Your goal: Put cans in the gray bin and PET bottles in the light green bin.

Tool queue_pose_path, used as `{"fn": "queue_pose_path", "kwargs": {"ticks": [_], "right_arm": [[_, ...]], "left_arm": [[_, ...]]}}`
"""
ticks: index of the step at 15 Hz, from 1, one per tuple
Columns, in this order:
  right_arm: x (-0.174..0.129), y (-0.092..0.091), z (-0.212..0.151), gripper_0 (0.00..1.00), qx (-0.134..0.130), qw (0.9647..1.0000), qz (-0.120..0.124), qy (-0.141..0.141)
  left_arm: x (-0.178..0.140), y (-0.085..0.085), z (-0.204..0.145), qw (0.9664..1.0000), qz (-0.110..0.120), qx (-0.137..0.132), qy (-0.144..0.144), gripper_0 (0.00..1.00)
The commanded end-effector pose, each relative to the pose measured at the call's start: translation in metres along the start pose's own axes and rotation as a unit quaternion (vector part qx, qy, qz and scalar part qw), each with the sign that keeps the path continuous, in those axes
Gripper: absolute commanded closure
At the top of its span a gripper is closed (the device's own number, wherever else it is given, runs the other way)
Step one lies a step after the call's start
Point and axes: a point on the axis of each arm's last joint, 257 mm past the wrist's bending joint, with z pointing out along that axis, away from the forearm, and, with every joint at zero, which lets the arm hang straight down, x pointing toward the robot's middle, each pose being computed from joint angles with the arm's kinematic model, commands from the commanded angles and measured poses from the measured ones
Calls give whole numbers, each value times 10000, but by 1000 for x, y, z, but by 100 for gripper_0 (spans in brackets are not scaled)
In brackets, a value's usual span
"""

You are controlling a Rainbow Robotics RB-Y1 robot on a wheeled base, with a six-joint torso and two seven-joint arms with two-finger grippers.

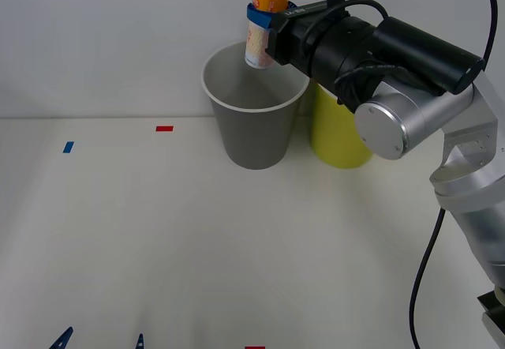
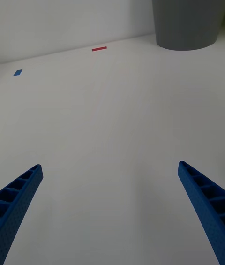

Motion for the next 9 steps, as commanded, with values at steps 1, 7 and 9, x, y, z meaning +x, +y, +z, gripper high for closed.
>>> {"fn": "queue_pose_path", "kwargs": {"ticks": [1, 7, 9], "right_arm": [[5, -2, 15, 100, -1, 10000, 20, -16], [8, -7, 31, 100, 89, 9999, 2, 49], [5, -9, 31, 50, 137, 9998, -113, 3]], "left_arm": [[0, 0, 0, 10000, 0, 0, 0, 0], [0, 0, 0, 10000, 0, 0, 0, 0], [0, 0, 0, 10000, 0, 0, 0, 0]]}}
